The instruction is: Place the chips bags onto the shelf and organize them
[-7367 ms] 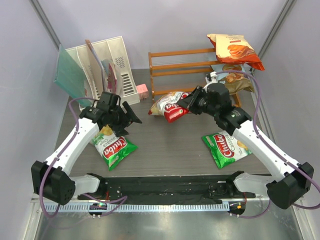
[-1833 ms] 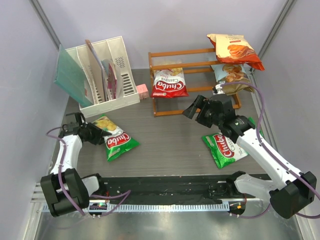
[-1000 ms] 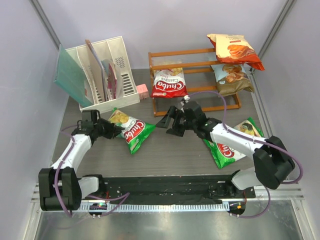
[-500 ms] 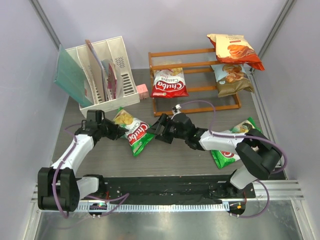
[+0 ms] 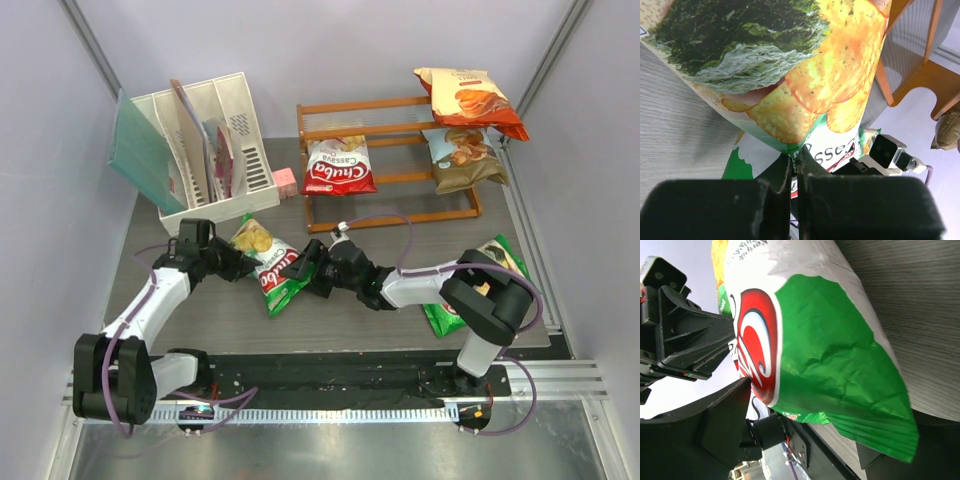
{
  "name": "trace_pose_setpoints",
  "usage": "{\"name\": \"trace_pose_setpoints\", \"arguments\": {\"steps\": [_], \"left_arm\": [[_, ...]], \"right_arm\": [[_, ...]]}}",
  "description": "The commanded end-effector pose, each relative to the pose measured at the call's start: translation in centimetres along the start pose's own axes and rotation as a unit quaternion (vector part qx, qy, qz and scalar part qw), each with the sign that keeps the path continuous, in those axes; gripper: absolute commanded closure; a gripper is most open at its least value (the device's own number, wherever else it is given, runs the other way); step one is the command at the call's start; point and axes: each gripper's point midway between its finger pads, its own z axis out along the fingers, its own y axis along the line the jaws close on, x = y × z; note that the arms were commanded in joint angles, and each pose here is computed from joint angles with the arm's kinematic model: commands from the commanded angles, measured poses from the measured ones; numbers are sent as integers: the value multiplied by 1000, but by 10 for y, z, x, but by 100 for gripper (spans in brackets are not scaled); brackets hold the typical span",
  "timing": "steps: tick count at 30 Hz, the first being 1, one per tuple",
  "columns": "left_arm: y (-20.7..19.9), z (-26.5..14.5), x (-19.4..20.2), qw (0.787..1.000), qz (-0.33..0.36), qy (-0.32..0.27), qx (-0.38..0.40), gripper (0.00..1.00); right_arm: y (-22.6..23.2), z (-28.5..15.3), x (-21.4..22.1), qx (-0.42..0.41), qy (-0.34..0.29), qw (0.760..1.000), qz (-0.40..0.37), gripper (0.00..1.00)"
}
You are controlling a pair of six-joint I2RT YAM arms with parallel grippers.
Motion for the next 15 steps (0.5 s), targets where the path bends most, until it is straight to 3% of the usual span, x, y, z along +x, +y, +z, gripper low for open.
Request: {"name": "trace_pose_setpoints", "arguments": {"steps": [1, 7, 10, 13, 14, 15], "left_arm": [[4, -10, 25, 999, 15, 46, -3, 100], [27, -14, 42, 997, 22, 69, -34, 100], [40, -17, 48, 995, 29, 80, -55, 100], [49, -19, 52, 993, 34, 90, -69, 100], [54, -20, 54, 992, 37, 94, -79, 100], [56, -21, 54, 991, 39, 94, -84, 100]], "right_arm": [[28, 0, -15, -52, -51, 997, -6, 19], [23, 6, -11, -55, -52, 997, 0, 19], [26, 11, -9, -64, -52, 997, 2, 24], [30, 13, -6, -73, -49, 996, 3, 46], [31, 13, -5, -74, -46, 996, 3, 60], [33, 13, -4, -77, -43, 996, 3, 67]]}}
